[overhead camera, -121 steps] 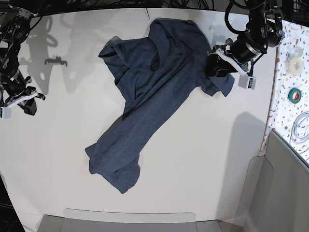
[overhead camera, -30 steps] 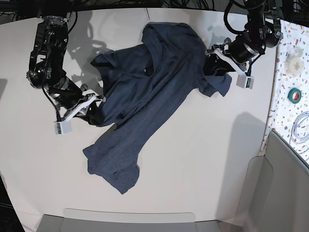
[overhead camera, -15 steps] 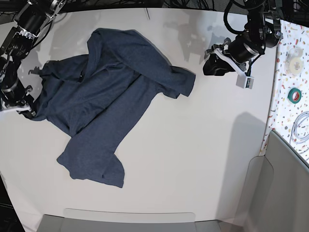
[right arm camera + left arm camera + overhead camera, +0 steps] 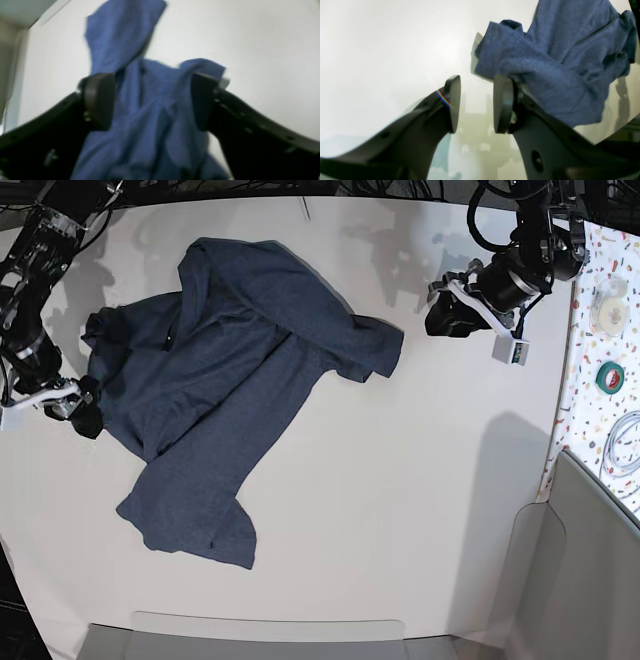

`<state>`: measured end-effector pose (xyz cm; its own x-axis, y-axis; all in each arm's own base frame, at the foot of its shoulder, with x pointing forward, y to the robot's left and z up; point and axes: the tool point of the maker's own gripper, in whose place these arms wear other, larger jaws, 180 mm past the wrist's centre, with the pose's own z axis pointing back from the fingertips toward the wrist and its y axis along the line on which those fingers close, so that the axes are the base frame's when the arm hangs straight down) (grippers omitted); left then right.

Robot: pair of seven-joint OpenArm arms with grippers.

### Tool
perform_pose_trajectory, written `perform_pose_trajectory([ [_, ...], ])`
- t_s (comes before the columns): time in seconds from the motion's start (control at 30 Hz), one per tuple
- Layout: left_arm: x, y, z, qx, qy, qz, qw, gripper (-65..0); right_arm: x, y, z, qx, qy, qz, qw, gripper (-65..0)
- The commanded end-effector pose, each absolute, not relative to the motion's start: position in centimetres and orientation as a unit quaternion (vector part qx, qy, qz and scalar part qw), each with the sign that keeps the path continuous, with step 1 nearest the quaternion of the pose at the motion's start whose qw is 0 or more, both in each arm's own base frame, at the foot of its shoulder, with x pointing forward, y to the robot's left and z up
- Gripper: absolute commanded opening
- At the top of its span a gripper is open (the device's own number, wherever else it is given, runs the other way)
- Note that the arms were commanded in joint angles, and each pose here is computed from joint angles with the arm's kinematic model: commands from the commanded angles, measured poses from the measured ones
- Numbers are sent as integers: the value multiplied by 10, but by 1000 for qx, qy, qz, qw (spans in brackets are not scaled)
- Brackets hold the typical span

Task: Layout the t-shirt on the table in an organized manner, then fold the t-shirt properly
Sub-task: 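Grasp the shirt edge again with the right gripper and pull it outward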

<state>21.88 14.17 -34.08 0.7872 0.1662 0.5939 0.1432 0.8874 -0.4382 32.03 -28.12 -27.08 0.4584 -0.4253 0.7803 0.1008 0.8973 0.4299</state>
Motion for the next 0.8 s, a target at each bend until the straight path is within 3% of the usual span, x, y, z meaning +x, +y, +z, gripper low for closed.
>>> perform_pose_trajectory([
  [0.0, 223, 142, -333, -240, -342, 3, 909, -451, 318, -278, -253, 168, -522, -149, 823, -152],
  [0.3, 223, 141, -333, -240, -340, 2, 909, -451, 255, -205, -301, 265, -455, -193, 828, -142],
  [0.53, 222, 141, -333, -240, -339, 1, 910, -451, 234, -154, -324, 248, -408, -158, 865, -142],
  [0.77, 222, 144, -333, -235, -338, -4, 911, -451, 226, -143, -343, 215, -381, -155, 886, -142],
])
